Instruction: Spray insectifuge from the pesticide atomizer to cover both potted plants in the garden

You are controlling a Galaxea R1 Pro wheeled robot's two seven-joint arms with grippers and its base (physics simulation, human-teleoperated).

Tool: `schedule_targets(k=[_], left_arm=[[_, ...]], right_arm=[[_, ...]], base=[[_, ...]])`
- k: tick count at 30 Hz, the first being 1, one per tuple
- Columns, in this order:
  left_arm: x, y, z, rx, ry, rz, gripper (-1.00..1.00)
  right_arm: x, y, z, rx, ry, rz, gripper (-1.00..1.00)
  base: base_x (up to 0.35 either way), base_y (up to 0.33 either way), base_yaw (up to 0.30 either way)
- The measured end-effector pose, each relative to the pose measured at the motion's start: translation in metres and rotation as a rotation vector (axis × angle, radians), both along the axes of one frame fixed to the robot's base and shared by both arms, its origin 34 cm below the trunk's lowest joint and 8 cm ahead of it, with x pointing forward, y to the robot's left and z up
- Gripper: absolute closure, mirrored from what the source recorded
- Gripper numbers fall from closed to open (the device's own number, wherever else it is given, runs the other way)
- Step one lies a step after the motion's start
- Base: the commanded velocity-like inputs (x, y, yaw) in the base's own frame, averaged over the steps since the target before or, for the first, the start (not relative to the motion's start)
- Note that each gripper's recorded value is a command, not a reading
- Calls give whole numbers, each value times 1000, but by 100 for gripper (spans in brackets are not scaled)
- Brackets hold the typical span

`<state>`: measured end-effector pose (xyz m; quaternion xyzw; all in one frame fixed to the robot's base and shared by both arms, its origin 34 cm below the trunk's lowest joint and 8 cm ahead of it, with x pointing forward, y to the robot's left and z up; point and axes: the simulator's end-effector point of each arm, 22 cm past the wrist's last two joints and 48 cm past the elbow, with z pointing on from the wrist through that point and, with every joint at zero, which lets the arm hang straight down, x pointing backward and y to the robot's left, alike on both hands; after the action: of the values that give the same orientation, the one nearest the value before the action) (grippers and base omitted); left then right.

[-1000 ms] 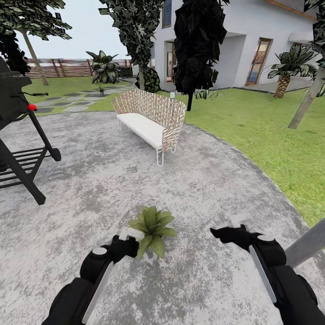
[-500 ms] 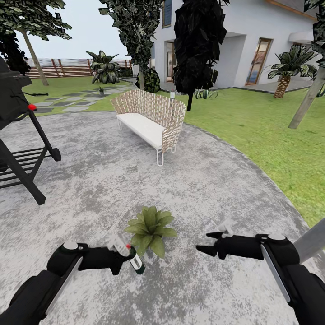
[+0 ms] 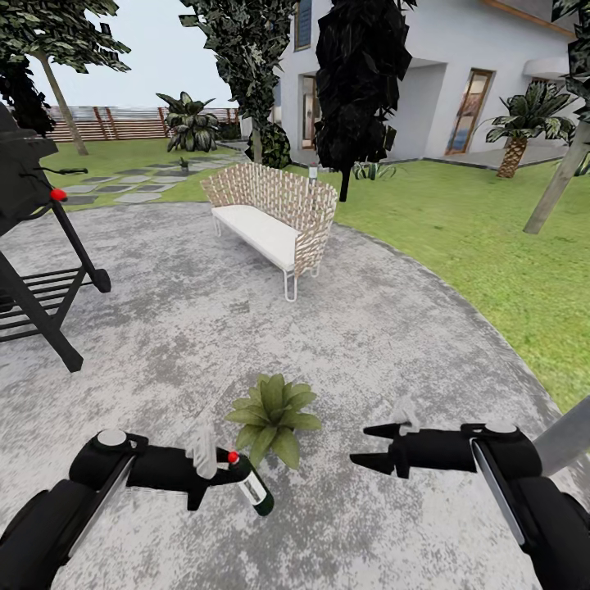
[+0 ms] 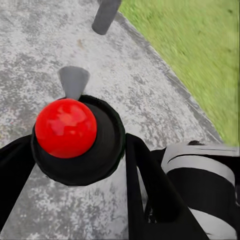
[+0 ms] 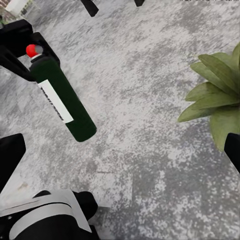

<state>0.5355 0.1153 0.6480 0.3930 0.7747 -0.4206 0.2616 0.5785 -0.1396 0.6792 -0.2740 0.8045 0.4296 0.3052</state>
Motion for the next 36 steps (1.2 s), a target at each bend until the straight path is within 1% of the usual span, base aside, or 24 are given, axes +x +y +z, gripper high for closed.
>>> schedule_targets(k=[1,3,5,7,9,10,12,13,15,16,19,25,28,30,32,36], left_arm=[[3,-1,6,-7,-8,-19,100],[6,1,9,11,-22,-38,100],[5,5,5,46,-24,-61,100],[-1,9,1,78,-15,-98,100],[-4,11,-2,100,-9,-122,100],[-8,12,-4,118,-5,-143,100],[-13,10,-8,136,-1,-173,100],[-14,7,-8,142,-4,-190,100],[-16,2,-8,150,-8,-219,100],[-19,-3,-8,157,-11,-243,100],[-22,-7,-8,163,-13,-266,100],[-23,-10,-9,167,-14,-278,100],[-24,-10,-12,178,-15,-284,100],[-28,-11,-17,201,-16,-303,100],[-31,-10,-23,236,-20,-325,100],[-25,-4,-33,322,-49,-346,100]], right_arm=[[1,1,1,1,-3,1,-100],[6,2,7,3,-18,2,-100],[10,3,10,4,-27,2,-100],[11,5,11,3,-31,8,-100],[8,10,10,1,-29,25,-100],[2,19,7,-3,-22,54,-100],[-8,30,2,-10,-12,95,-100],[-11,33,1,-15,-8,108,100],[-13,35,-3,-28,-6,118,100],[-14,35,-6,-43,-4,122,100],[-15,34,-10,-62,-4,125,100],[-16,36,-12,-69,-3,132,100],[-16,37,-12,-69,-4,132,100],[-16,37,-12,-69,-3,133,100],[-16,37,-12,-71,-4,133,100],[-16,38,-12,-72,-5,133,100]], base=[[0,0,0],[0,0,0],[0,0,0],[0,0,0],[0,0,0],[0,0,0],[0,0,0],[0,0,0],[0,0,0],[0,0,0],[0,0,0],[0,0,0],[0,0,0],[0,0,0],[0,0,0],[0,0,0]])
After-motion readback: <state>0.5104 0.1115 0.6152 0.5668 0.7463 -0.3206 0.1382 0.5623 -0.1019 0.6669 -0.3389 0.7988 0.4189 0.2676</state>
